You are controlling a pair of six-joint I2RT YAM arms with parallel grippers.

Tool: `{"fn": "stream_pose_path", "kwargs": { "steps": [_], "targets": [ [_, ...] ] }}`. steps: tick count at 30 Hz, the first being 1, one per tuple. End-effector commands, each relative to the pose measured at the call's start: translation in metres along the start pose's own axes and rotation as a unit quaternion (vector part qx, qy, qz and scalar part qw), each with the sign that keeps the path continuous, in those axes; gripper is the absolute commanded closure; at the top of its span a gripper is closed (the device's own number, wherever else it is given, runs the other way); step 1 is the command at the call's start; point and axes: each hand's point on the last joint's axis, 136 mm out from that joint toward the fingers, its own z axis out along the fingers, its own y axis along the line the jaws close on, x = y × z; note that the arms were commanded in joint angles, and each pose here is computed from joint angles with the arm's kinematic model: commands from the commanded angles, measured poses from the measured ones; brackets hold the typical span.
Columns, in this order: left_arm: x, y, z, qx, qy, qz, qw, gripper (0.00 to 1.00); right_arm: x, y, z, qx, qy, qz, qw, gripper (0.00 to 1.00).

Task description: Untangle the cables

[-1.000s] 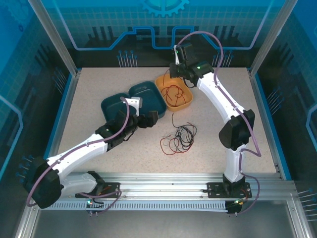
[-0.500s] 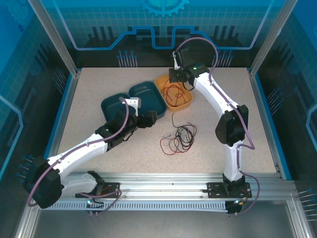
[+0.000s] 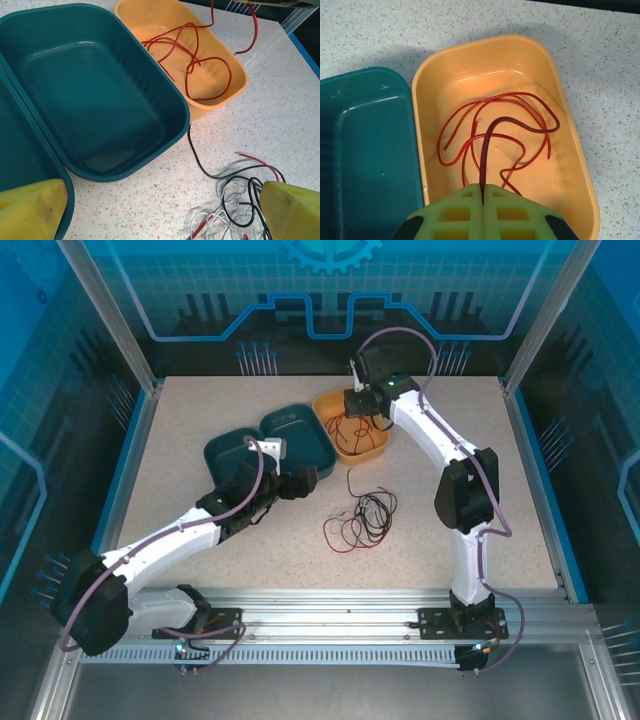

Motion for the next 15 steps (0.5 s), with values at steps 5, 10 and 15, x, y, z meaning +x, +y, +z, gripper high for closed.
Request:
{"fn": "stream_pose_path", "kwargs": {
  "steps": [5,10,15],
  "targets": [
    [0.002,0.002,0.003,0.002,0.003,-0.015,1.0,0.01,0.021,-0.006,0.022,-0.002,0.034,0.01,0.999,1.0],
    [0.004,0.002,0.005,0.001,0.008,-0.016,1.0,0.01,0.031,-0.005,0.03,-0.003,0.045,0.013,0.999,1.0],
    [0.004,0.001,0.007,0.002,0.008,-0.017,1.0,0.01,0.038,-0.005,0.038,-0.003,0.057,0.016,0.998,1.0]
  ]
}}
